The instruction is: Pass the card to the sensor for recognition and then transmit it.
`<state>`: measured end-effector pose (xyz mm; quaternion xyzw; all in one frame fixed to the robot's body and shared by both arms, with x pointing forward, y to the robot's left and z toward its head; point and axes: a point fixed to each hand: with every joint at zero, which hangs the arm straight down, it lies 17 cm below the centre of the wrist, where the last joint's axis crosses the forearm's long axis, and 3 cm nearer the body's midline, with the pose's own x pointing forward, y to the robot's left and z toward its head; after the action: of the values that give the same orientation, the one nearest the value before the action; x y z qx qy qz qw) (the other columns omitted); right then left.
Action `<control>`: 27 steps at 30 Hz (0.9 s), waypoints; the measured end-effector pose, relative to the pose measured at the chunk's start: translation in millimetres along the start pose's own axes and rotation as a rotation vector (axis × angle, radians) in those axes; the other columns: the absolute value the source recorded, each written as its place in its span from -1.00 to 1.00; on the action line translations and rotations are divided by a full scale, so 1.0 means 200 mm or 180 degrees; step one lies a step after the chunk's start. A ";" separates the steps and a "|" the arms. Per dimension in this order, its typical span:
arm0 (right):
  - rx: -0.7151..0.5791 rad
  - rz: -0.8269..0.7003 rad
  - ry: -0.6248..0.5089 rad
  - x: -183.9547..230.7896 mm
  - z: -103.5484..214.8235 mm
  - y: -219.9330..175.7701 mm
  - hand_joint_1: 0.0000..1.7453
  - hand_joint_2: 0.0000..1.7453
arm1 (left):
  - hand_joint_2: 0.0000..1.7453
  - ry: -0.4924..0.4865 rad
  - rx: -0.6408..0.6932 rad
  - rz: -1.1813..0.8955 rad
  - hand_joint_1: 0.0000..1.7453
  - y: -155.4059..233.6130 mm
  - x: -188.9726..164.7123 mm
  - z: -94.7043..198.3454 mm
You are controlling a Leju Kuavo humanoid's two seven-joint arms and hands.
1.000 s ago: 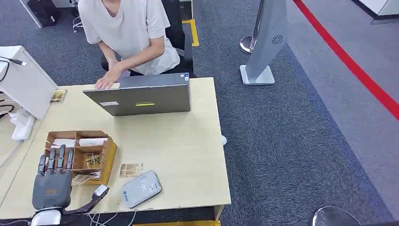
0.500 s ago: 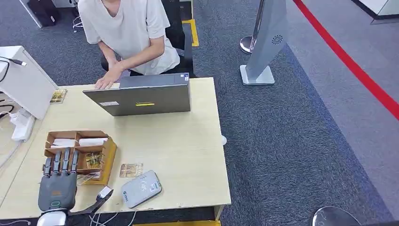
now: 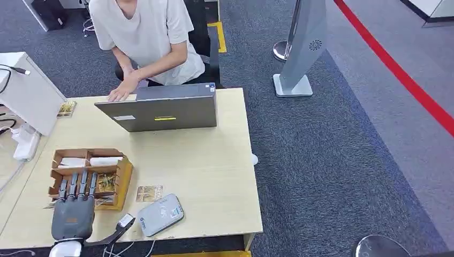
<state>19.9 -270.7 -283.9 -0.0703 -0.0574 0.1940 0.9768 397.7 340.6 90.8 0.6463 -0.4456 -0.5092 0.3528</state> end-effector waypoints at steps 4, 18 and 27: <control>0.0004 0.0000 -0.0004 0.00 0.00 0.00 -1.00 1.00 | 1.00 -0.0047 0.0008 0.0007 -1.00 0.01 0.04 -0.01; -0.0003 -0.0001 -0.0002 0.00 0.00 0.00 -1.00 1.00 | 1.00 -0.0130 0.0020 0.0019 1.00 0.02 0.08 -0.01; -0.0013 0.0000 -0.0003 0.01 0.00 0.00 -1.00 1.00 | 1.00 -0.0150 0.0007 0.0015 1.00 0.02 0.09 -0.01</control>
<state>21.1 -270.7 -283.9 -0.0722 -0.0583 0.1939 0.9766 399.7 323.3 88.4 0.6334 -0.4558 -0.5230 0.3428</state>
